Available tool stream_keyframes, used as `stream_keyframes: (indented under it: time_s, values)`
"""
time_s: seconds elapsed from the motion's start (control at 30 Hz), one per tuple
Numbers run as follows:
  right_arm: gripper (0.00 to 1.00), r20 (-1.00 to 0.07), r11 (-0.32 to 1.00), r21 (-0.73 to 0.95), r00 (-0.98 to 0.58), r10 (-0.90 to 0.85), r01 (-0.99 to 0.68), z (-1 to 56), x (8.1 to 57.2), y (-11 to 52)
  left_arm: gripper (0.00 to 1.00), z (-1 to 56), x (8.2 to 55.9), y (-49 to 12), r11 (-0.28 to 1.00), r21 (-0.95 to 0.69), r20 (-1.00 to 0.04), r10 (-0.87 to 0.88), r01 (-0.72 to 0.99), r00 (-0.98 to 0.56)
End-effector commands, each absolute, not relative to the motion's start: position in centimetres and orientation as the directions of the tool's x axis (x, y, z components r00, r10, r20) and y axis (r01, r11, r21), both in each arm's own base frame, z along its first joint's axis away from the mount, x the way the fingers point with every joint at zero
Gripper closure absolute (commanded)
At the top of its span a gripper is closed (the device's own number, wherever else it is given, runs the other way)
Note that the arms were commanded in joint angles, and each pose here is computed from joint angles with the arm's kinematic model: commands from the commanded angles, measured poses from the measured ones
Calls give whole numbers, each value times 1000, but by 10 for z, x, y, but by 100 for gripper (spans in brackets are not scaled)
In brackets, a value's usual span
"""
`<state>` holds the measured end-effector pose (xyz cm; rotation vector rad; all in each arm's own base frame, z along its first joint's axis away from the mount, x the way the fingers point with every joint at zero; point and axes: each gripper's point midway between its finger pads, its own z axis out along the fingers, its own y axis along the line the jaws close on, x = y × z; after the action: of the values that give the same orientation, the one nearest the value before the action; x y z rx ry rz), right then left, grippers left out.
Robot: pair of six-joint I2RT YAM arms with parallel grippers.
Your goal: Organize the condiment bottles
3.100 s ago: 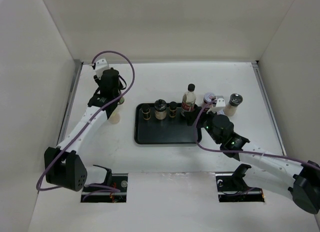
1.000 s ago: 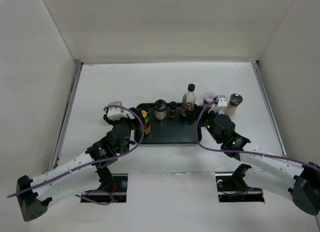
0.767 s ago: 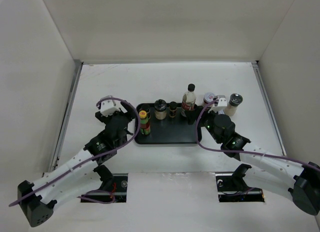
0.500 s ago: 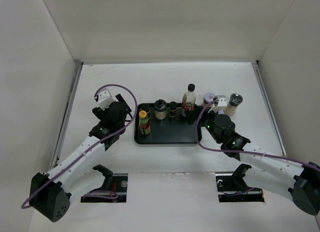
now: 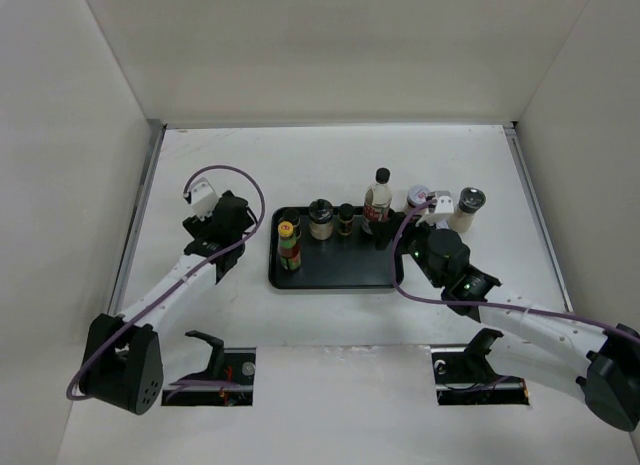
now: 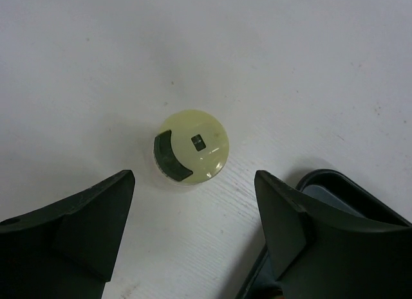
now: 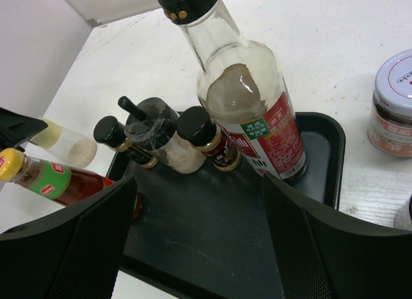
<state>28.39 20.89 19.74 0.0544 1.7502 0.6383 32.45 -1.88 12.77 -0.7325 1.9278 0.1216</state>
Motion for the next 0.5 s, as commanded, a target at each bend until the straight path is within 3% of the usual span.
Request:
stream_keyframes:
  time_s: [0.0, 0.17, 0.47]
  values:
    - [18, -885, 831, 459, -237, 400, -313, 216, 288, 212, 27, 139, 340, -20, 793, -297, -850, -474, -532, -231]
    - [18, -886, 832, 458, -235, 400, -314, 216, 288, 212, 33, 137, 346, -14, 784, -299, -856, -472, -544, -211]
    - [18, -887, 833, 456, -237, 396, -313, 215, 289, 213, 51, 130, 352, -5, 785, -282, -864, -458, -552, -210]
